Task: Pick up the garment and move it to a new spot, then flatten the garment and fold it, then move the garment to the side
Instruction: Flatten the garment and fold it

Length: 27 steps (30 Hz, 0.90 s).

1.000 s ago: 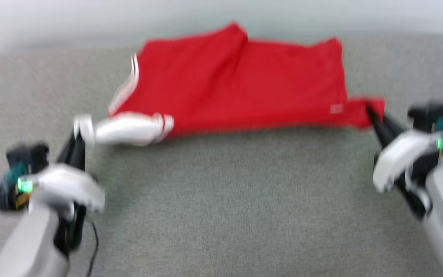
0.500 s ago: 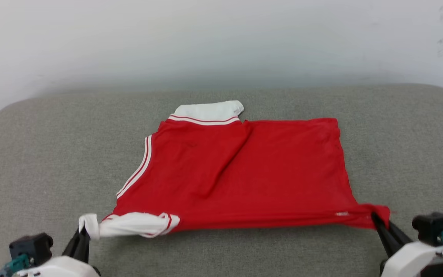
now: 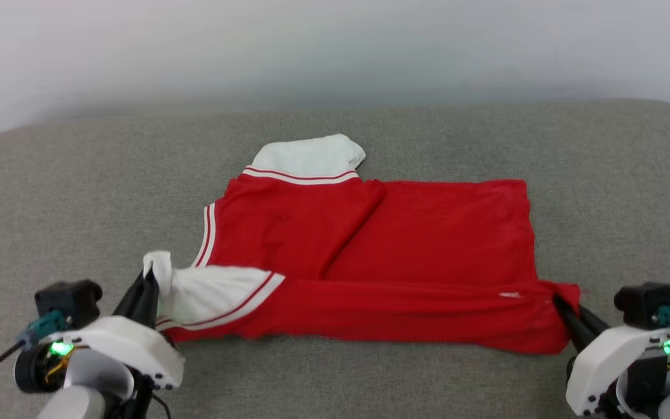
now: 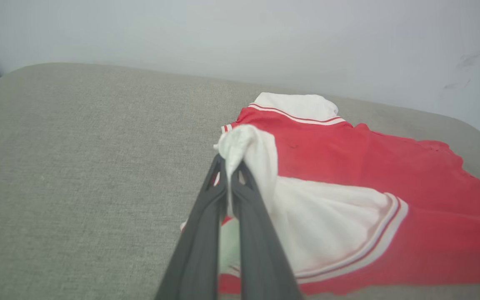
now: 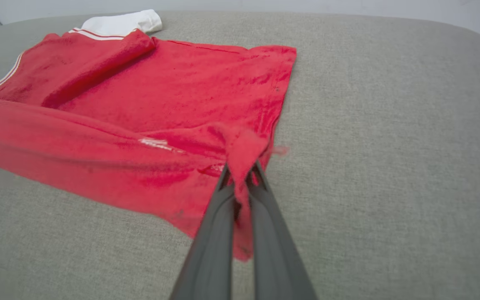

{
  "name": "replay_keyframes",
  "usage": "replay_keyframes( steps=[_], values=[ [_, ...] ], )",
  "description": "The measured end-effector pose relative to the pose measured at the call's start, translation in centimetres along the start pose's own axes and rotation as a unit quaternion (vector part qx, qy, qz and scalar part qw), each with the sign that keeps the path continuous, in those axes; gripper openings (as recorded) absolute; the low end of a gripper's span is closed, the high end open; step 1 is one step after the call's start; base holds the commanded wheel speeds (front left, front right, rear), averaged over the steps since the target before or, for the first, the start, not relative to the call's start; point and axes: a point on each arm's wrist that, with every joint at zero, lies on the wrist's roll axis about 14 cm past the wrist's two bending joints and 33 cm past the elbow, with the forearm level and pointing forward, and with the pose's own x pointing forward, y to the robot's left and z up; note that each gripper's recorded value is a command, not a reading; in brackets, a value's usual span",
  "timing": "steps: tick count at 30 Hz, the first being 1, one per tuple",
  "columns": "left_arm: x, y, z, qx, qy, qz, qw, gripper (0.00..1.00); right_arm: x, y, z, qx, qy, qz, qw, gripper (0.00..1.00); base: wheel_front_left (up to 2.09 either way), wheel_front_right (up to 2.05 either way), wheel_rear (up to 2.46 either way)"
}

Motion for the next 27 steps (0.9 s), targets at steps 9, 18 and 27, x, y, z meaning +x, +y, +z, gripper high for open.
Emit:
replay_keyframes(
  steps=[9, 18, 27],
  values=[
    [6.2, -0.8, -2.9, 0.002, 0.054, -0.022, 0.998, 0.0, 5.3, -0.8, -1.0, 0.01, 0.036, 0.008, 0.999, 0.0, 0.0, 0.0, 0.0],
    [8.0, -0.5, -9.1, -0.018, 0.165, -0.023, 0.986, 0.86, 8.0, -0.4, -4.6, 0.009, 0.094, 0.021, 0.995, 0.38, 0.0, 0.0, 0.0],
    [7.5, 0.5, -8.0, -0.033, 0.137, -0.001, 0.99, 1.0, 7.3, -0.4, -2.9, 0.002, 0.025, 0.025, 0.999, 1.0, 0.0, 0.0, 0.0]
  ],
)
